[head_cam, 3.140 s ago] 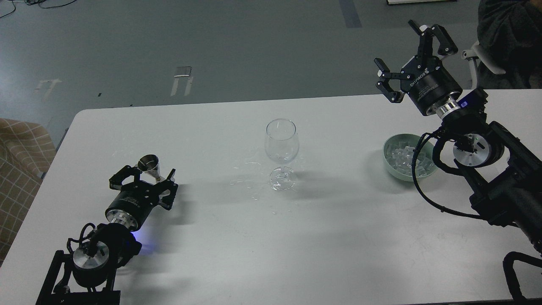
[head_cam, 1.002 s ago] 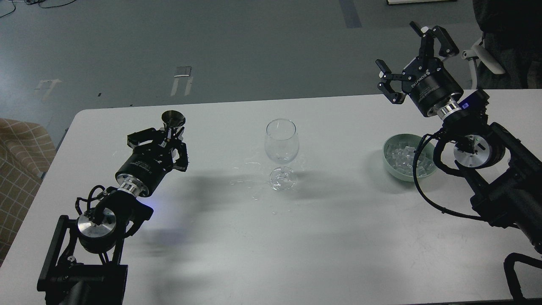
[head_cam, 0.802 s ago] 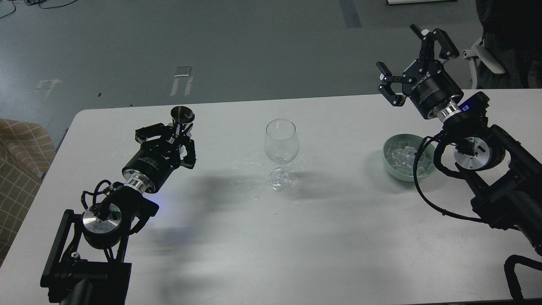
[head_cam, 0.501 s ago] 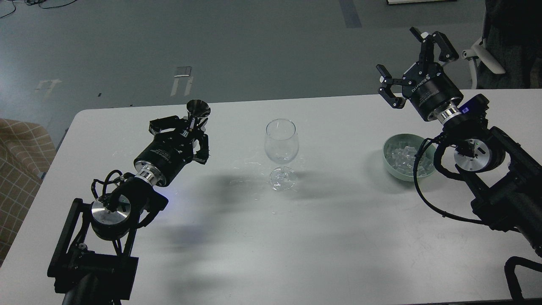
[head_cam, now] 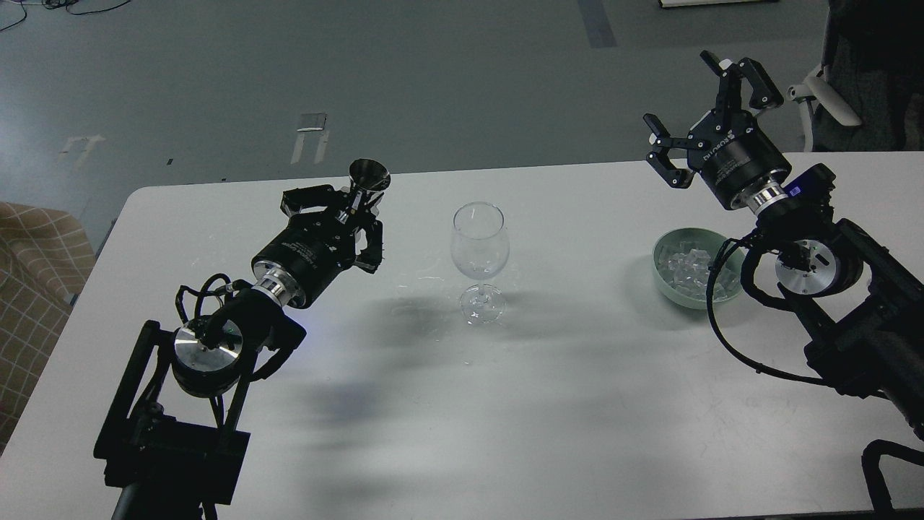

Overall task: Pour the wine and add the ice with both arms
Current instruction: 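Carry the jigger with the left gripper to beside the wine glass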

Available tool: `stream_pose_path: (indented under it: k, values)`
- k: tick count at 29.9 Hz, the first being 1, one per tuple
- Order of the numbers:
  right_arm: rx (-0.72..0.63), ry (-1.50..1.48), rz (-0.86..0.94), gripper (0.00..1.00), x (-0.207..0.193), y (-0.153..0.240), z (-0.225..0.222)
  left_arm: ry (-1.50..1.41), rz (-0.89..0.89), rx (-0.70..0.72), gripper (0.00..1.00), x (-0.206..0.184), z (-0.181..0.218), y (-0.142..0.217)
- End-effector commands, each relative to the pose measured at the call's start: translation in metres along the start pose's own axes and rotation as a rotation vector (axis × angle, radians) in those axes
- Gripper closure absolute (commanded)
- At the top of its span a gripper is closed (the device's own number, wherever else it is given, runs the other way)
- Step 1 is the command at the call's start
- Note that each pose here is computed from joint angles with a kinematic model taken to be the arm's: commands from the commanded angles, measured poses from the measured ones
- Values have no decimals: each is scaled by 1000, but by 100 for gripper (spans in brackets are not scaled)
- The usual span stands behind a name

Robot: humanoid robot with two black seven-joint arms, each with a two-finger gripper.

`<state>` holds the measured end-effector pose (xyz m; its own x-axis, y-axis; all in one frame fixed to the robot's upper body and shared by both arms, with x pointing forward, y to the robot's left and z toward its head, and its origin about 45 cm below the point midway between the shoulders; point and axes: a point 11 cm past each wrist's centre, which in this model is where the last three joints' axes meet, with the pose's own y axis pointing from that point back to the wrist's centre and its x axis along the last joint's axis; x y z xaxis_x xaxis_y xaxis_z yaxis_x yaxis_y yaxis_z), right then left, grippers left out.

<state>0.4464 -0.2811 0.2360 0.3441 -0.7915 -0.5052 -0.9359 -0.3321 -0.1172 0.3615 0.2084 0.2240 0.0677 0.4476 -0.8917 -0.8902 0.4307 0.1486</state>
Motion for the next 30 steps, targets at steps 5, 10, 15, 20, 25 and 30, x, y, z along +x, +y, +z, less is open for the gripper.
stream_pose_path:
  k: [5,10,15,20,25,30]
  values:
    - [-1,0,1,0,0,1,1,-20,-11,21,100,-16,-4,-8]
    - [-1,0,1,0,0,1,1,-29,-12,47,100,-19,-12,-10]
    - [-2,-1,2,0,1,1,1,-38,-13,67,100,-24,-20,-13]
    - [-3,-1,3,0,1,1,2,-53,-25,82,100,-33,-25,-17]
    - [-3,-4,3,0,1,2,3,-70,-32,89,100,-43,-26,-23]
    - [-4,-5,4,0,1,2,4,-120,-27,77,100,-47,-22,-26]
